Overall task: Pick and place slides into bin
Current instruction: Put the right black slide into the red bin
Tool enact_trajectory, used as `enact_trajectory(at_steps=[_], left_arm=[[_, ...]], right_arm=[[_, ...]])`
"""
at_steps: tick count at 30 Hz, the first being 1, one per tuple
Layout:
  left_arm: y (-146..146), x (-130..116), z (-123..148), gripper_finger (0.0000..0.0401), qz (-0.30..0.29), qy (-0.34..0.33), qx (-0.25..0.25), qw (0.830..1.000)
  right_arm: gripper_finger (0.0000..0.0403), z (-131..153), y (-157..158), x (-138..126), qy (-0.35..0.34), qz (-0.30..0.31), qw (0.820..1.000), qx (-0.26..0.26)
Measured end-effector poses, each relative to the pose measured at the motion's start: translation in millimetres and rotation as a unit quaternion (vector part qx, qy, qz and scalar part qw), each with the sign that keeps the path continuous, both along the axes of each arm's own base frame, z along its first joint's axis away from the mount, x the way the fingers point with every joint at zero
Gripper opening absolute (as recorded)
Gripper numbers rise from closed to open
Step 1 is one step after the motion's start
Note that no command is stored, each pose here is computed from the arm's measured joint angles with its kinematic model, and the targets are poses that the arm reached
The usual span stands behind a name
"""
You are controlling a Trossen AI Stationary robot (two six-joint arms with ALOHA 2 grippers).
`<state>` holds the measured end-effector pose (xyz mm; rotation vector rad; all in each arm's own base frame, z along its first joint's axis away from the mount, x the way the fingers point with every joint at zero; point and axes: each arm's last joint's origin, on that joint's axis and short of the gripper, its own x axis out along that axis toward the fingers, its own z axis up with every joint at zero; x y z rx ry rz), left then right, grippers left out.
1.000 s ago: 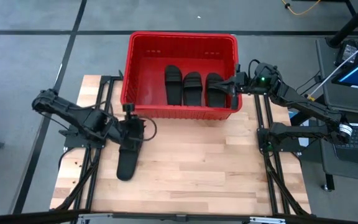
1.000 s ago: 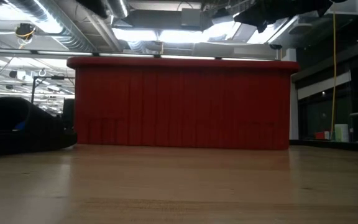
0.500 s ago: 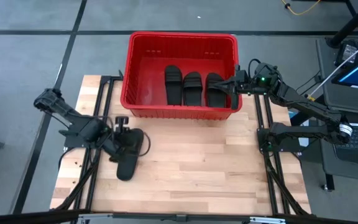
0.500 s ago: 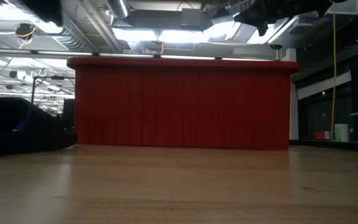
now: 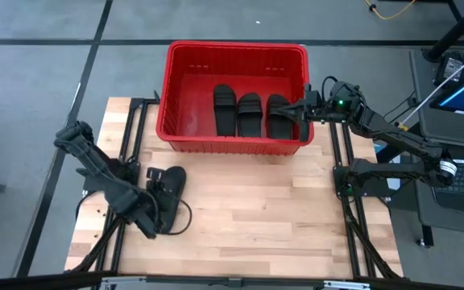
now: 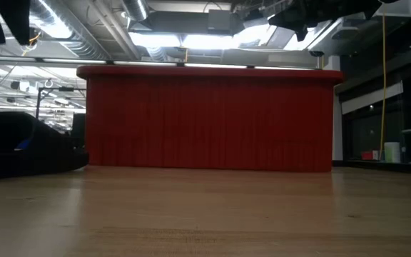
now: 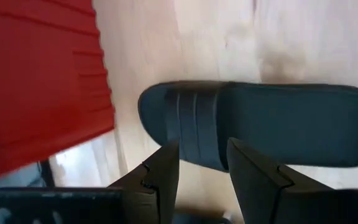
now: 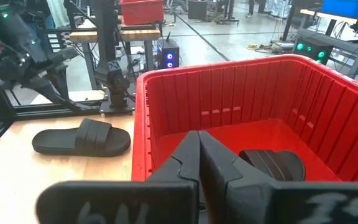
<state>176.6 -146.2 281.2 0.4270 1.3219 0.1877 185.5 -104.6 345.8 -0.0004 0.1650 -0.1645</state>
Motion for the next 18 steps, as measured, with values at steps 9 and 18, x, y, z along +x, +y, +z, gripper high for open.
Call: enact_trajectory(at_steps=[9,18], left_arm=[[-19.0,20.5,-36.6,0.0129,0.077,0.017,0.030,0.996],[-39.1,19.5,-62.8,0.0129,0.118,0.022,0.061,0.991]], right_arm=[[0.0006,0.0,0.0,0.0,0.000,0.000,1.000,0.000],[0.0006,0.0,0.1,0.0,0.000,0.000,1.000,0.000]])
